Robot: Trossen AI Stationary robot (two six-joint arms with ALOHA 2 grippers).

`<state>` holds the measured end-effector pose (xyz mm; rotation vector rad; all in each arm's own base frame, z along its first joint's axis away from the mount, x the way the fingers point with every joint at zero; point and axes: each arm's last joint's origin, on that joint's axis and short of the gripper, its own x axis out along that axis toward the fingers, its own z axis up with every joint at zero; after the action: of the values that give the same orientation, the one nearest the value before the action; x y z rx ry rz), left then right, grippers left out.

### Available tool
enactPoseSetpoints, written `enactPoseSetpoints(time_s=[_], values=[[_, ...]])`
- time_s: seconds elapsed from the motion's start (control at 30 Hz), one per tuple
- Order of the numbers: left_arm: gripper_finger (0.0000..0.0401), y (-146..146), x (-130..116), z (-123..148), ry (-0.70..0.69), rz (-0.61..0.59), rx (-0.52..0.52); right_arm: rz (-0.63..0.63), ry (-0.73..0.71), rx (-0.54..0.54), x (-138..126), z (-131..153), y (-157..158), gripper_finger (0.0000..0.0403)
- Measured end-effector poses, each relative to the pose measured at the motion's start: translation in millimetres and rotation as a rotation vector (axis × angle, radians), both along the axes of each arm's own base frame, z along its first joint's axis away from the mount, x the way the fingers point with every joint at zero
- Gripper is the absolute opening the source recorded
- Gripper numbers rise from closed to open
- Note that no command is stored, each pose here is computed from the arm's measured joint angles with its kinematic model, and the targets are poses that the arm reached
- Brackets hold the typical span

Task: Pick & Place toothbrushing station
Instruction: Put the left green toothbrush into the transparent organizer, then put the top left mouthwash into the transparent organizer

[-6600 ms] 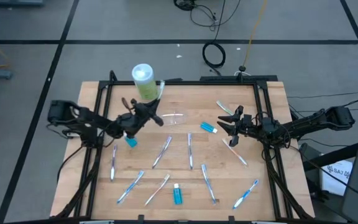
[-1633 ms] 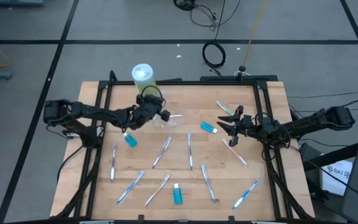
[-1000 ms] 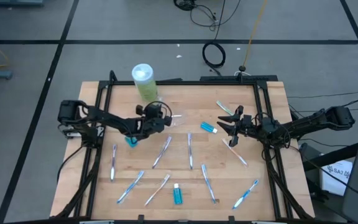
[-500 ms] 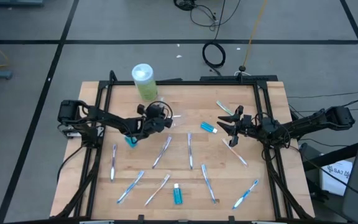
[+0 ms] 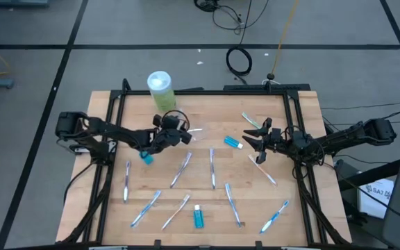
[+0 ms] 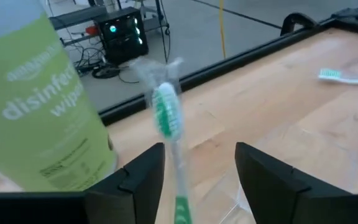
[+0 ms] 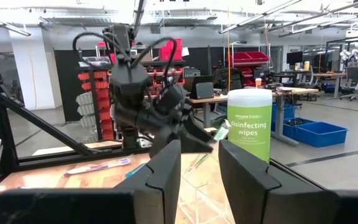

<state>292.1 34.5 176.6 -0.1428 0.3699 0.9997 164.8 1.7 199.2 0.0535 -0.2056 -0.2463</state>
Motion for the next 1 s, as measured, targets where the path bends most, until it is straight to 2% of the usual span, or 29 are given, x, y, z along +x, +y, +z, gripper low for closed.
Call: enactPoseSetpoints(time_s=[0.17, 0.37, 0.47, 0.57, 0.73, 0.87, 1.0], values=[[0.0204, -3.7, -13.6, 17.1, -0.017, -0.099, -0.127, 0.0, 0.001, 0.0, 0.1, -0.1, 0.0, 0.01], [0.0205, -12.0, -30.4, 25.7, -0.004, -0.248, -0.379, 0.0, 0.001, 0.0, 0.0, -0.1, 0.0, 0.01], [0.0205, -17.9, -41.3, 22.7, 0.076, -0.288, -0.505, 0.0, 0.006, 0.0, 0.1, -0.7, 0.0, 0.01], [0.0205, -23.0, -51.8, 20.9, 0.112, -0.258, -0.629, 0.0, 0.011, -0.001, 0.2, -1.1, 0.0, 0.01], [0.0205, -30.2, -66.7, 18.1, 0.221, -0.269, -0.784, 0.0, 0.014, -0.004, 0.2, -1.3, 0.0, 0.01], [0.0205, -35.4, -77.4, 17.4, 0.273, -0.234, -0.905, 0.0, 0.02, -0.005, 0.4, -1.8, 0.0, 0.01], [0.0205, -41.7, -89.8, 13.4, 0.358, -0.135, -1.009, 0.0, 0.021, -0.005, 0.4, -2.0, 0.0, 0.01]])
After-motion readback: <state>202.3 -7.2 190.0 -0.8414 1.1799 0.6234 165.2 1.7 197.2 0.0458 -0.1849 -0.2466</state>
